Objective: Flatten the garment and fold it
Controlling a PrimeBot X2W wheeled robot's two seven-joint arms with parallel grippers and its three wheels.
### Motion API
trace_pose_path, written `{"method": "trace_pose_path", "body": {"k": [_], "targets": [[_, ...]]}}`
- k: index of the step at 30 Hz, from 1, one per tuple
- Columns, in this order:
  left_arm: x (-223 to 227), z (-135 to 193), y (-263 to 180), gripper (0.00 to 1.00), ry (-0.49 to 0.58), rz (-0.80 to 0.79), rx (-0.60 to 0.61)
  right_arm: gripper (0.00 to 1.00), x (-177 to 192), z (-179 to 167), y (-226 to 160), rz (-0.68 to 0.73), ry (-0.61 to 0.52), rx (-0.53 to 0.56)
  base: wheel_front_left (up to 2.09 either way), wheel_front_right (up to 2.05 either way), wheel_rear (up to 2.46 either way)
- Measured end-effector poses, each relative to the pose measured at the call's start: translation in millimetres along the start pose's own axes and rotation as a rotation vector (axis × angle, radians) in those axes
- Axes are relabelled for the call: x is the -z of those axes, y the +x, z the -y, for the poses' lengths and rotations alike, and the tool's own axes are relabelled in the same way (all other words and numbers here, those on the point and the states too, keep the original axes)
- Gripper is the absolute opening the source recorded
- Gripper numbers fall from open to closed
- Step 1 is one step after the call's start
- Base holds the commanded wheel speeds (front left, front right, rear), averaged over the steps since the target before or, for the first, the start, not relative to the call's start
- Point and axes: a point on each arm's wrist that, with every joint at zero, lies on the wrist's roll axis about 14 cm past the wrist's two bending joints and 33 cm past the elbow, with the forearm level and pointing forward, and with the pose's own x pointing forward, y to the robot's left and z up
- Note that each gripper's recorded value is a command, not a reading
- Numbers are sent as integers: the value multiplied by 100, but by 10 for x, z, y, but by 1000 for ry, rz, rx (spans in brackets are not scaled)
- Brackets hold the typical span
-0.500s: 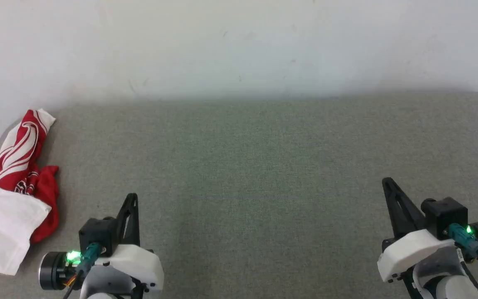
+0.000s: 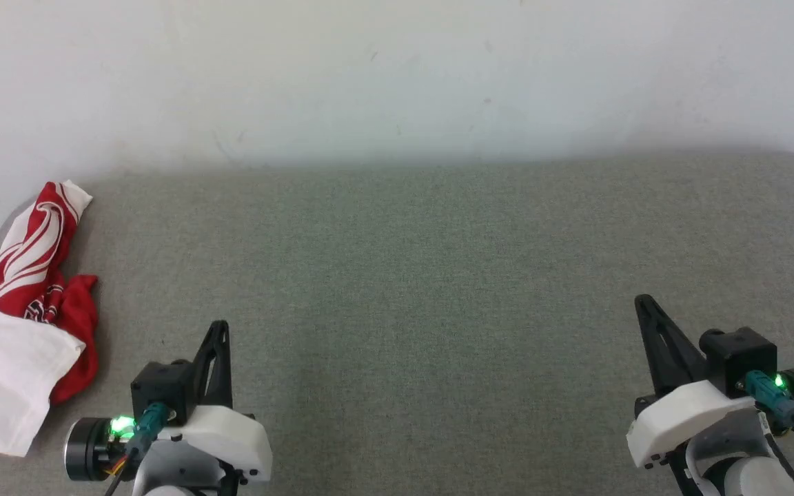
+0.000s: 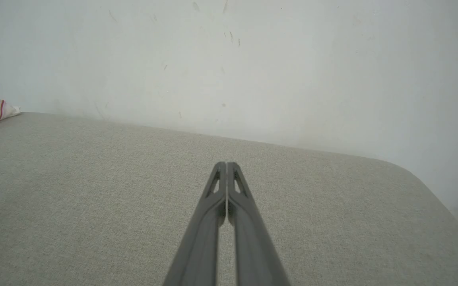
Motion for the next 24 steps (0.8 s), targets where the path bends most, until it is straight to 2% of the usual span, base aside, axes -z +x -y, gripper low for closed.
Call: {"method": "trace_pose_path", "body": {"k": [3, 4, 24], "targets": [[0, 0, 0, 0, 0, 0, 0, 0, 0, 0, 0, 0, 0, 0, 0, 0, 0], [0, 1, 0, 100, 0, 0, 0, 100, 0, 0, 0, 0, 0, 0, 0, 0, 0], [-11, -34, -4, 100, -8, 19, -22, 100, -50, 37, 14, 35, 40, 10, 0, 0, 0]]}}
